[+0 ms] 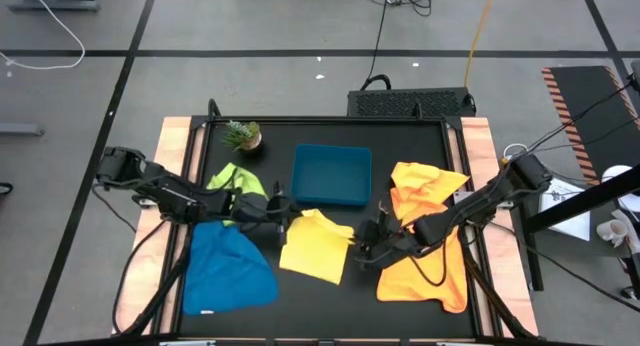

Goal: Fold microfiber towels
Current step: Fold the yellow microfiber cloth

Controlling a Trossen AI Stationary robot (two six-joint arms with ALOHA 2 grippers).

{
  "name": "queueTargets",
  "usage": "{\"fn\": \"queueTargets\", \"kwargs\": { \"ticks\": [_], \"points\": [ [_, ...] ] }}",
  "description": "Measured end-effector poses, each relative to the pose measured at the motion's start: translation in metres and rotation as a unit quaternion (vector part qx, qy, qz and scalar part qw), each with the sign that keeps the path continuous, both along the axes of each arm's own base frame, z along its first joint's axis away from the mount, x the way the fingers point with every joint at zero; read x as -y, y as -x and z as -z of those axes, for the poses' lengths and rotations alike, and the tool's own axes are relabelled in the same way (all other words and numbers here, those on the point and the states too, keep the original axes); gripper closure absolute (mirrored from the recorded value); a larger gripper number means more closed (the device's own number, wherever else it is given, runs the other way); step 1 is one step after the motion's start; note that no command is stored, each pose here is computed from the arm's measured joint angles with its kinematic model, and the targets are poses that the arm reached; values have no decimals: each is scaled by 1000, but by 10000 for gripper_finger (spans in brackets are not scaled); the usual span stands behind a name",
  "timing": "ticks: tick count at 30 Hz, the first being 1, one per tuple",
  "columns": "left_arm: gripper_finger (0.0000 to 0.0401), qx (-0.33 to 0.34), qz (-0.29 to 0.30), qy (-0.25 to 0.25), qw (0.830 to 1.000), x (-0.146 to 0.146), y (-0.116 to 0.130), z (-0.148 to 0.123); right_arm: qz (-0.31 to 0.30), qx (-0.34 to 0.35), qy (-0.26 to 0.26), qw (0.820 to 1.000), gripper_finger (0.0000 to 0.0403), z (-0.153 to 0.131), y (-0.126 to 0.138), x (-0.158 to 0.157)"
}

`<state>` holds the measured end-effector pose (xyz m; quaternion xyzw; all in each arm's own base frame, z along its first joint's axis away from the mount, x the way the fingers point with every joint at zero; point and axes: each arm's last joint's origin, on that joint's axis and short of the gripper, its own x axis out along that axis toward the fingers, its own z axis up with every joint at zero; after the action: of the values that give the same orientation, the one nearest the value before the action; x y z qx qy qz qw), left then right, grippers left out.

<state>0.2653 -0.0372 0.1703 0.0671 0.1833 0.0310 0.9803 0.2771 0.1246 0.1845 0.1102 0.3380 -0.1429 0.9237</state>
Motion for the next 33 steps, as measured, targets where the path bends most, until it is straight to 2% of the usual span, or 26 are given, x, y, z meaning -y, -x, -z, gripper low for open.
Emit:
{"fn": "queueTargets", "kwargs": {
  "ticks": [8, 16, 19, 27, 33],
  "points": [
    [399, 37, 47, -22, 998, 13, 31, 23, -32, 26, -20, 999, 403, 20, -15, -16],
    [400, 5, 101, -38, 994, 35, 52, 40, -70, 20, -43, 996, 403, 45, -27, -25],
    [398, -13, 125, -40, 991, 45, 57, 43, -67, 12, -48, 997, 403, 51, -28, -26],
    [397, -26, 166, -48, 985, 64, 67, 46, -87, 26, -63, 994, 403, 50, -31, -29],
    [381, -43, 174, -27, 983, 68, 71, 49, -104, 27, -61, 992, 403, 50, -31, -30]
  ]
}}
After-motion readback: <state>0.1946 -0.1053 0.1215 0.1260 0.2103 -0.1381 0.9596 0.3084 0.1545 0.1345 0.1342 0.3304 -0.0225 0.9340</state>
